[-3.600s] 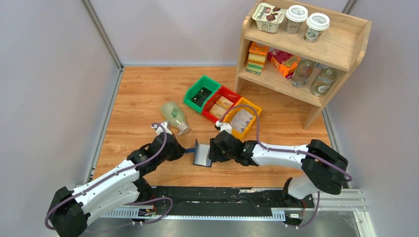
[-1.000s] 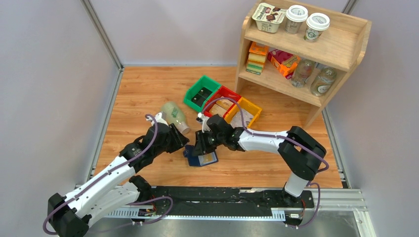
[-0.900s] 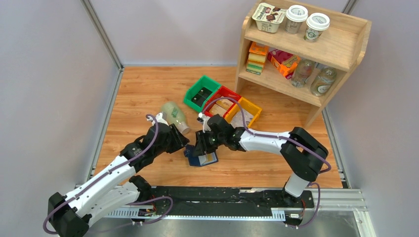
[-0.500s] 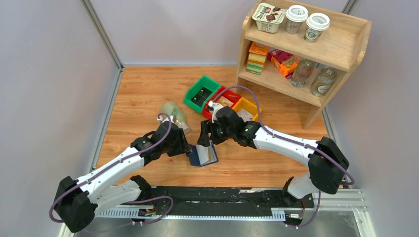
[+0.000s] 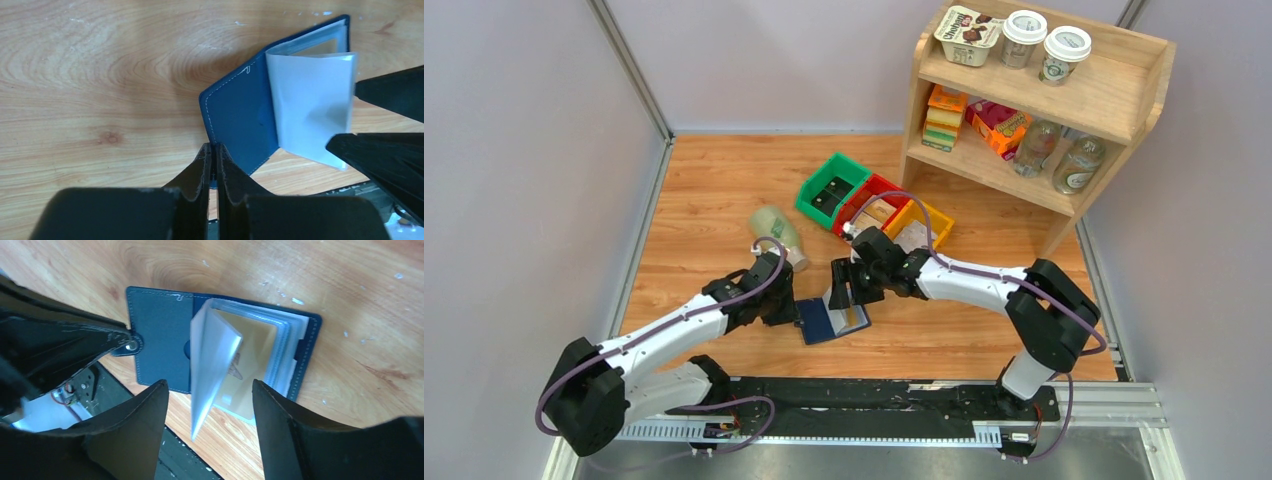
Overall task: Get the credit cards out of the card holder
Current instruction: Open the card holder at the center of the board.
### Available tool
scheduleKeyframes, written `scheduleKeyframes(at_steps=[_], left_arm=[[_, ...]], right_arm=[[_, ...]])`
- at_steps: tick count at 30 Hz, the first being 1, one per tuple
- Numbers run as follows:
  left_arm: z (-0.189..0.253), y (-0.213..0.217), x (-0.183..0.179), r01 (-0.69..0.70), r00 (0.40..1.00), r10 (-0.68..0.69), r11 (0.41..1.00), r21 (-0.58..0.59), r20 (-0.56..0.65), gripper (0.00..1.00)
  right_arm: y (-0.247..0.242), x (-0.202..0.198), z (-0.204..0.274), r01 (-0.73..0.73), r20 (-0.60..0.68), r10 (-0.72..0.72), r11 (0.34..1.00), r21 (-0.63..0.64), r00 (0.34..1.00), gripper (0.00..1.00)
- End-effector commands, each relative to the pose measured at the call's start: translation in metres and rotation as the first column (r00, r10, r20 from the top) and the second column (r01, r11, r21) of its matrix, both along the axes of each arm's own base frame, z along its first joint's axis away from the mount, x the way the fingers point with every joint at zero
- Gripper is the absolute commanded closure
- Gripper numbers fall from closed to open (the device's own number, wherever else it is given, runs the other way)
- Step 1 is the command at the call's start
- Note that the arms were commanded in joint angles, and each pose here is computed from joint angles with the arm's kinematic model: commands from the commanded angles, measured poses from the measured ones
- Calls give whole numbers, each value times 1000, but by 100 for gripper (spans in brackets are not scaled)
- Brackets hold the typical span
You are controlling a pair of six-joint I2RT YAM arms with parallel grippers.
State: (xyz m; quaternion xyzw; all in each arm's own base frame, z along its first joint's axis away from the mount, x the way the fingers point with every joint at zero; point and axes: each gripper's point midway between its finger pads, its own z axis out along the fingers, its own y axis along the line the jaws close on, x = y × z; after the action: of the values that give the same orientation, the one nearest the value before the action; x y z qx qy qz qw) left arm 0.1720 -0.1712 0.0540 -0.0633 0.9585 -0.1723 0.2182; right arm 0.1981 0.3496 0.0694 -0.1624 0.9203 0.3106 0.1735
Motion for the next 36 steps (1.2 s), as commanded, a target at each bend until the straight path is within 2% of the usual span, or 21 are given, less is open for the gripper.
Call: scheduleKeyframes(at_steps=[1,9,13,15,18,21,23,27,33,36], left_arm=[[-8,-5,0,22,1000,-22,1000,-17,1,94],[-14,-8,1,16,1000,-15,999,-50,18,95],[-12,-8,3,-1,999,4,998,-68,40,93],[-9,-7,5,-12,998,17,997,-81,57,92],[1,-8,8,-25,995,35,993,-112,93,91],[6,-6,10,-38,992,53,992,-121,118,88],[10,-3,10,-48,989,64,991,-122,132,84],[25,-1,14,-62,980,89,986,-153,176,71],[57,-15,23,-33,972,81,976,-216,219,53],[63,-26,29,-10,973,65,971,-239,223,54]], right_arm=[[23,-5,19,-55,-7,57,990,129,998,38],[58,-19,36,-140,-61,169,933,331,984,44],[68,-24,29,-152,-83,196,915,374,977,44],[70,-25,21,-147,-101,199,914,379,975,48],[71,-26,5,-139,-127,198,920,367,972,55],[68,-24,-11,-132,-138,186,934,332,973,66],[64,-22,-22,-121,-142,168,949,292,975,76],[55,-17,-41,-104,-140,136,971,214,981,90],[46,-14,-54,-99,-127,119,984,149,985,99],[45,-14,-55,-101,-124,119,985,143,985,99]])
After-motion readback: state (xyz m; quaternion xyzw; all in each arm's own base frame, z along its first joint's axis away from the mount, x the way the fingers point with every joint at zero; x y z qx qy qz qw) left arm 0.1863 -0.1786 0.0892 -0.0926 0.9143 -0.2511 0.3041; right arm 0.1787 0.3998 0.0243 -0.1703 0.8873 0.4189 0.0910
